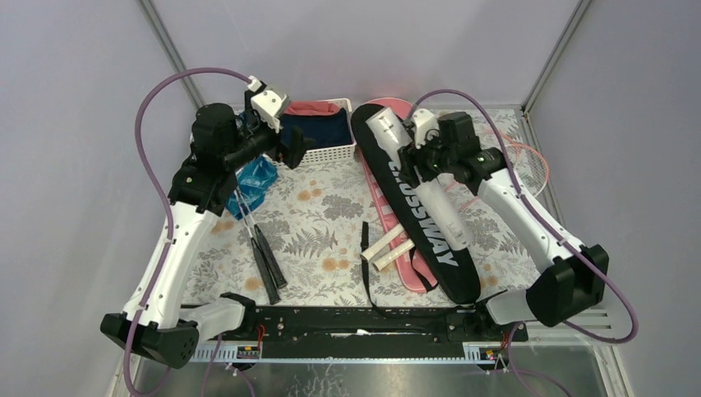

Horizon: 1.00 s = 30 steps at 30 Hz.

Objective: Pack up the badminton gear
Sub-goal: Place the shuttle tube at the center of the board.

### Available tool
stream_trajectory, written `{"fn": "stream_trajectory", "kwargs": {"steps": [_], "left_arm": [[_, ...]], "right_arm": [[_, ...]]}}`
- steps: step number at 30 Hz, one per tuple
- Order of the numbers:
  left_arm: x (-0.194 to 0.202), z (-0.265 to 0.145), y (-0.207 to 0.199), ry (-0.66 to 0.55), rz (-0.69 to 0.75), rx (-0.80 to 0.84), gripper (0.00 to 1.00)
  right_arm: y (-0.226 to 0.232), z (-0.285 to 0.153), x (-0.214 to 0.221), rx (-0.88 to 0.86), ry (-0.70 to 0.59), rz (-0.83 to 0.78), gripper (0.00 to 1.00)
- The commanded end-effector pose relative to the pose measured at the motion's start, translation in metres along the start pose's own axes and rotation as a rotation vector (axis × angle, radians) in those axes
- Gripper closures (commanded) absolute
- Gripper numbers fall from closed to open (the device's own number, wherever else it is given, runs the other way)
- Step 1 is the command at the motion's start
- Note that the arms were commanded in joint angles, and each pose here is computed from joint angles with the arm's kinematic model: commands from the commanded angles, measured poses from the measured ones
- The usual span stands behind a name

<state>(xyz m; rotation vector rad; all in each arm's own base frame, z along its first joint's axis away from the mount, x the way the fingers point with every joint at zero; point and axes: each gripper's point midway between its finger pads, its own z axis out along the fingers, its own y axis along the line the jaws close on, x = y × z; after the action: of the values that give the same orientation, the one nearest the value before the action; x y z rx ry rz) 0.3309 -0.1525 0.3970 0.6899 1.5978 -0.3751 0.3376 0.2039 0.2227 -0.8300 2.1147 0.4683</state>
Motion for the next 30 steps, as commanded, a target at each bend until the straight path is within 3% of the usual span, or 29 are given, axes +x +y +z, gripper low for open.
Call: {"fn": "stream_trajectory", "kwargs": {"steps": [1,10,22,30], "left_arm": [[0.023,0.013,-0.024,0.018,-0.004,0.152,0.01],[0.061,0.035,-0.054,0.095,0.038,0.269,0.01],[0.093,0.048,-0.108,0.169,0.112,0.382,0.01],[0.102,0.051,-0.118,0.187,0.149,0.402,0.01]], "right_arm": [[-0.069,-0.042,0.031,0.241,0.024,0.078,0.59],[-0.165,-0.115,0.171,0.535,0.219,0.307,0.56],[-0.248,-0.17,0.284,0.673,0.386,0.629,0.48],[-0.269,-0.164,0.326,0.72,0.452,0.737,0.39]]}}
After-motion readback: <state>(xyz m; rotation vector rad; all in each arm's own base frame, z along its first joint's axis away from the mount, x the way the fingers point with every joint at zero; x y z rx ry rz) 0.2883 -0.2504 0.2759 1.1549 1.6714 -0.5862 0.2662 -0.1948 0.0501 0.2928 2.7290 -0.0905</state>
